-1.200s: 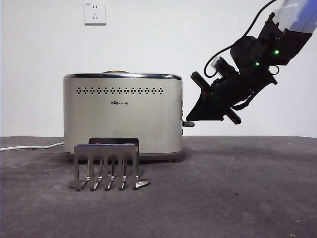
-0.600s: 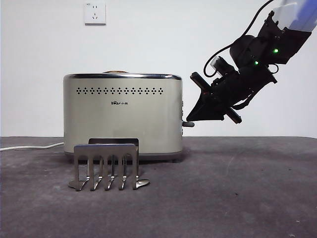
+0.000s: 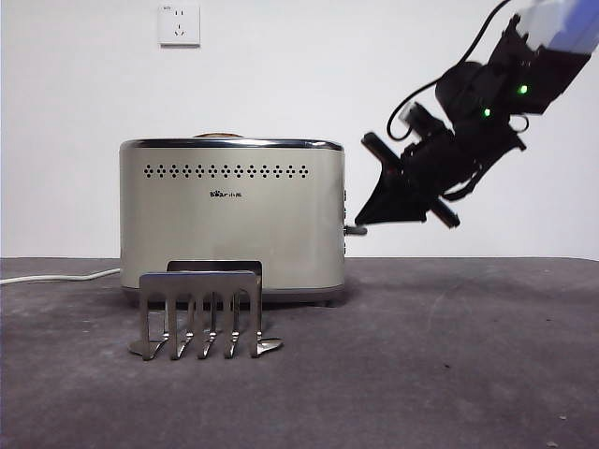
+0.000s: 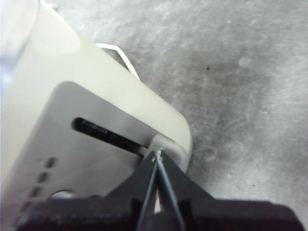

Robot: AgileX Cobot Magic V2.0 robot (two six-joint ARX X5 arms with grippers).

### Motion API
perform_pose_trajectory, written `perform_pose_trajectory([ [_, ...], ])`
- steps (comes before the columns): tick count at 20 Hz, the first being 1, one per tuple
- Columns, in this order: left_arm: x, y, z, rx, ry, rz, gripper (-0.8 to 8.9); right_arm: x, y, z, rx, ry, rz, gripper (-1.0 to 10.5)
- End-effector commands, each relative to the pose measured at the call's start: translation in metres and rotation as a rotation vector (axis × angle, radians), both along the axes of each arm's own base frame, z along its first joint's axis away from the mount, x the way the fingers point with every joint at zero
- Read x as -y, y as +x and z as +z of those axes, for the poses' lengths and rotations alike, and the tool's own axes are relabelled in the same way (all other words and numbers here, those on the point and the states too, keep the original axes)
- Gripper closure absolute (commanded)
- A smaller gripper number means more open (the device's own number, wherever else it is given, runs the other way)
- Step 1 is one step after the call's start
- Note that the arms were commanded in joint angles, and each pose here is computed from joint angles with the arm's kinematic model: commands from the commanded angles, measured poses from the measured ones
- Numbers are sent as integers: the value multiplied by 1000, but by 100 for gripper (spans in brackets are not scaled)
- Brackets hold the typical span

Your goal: Pick up a slice of bread from the rack,put the bread on the toaster,press the button

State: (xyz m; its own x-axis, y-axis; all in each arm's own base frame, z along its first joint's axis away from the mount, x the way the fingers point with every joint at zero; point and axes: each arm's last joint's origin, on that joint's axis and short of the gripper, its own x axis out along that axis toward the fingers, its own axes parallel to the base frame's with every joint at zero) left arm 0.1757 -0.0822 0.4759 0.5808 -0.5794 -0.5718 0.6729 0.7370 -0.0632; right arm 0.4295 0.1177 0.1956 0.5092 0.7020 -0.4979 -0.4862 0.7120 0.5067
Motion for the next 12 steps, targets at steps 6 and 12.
perform_pose_trajectory([
  [6, 0, 0, -1, -2, 4, -1, 589, 20, -58, 115, 162, -3, 5, 959],
  [12, 0, -2, -3, -30, 15, -1, 593, 38, -168, 176, 86, -161, 153, 959],
])
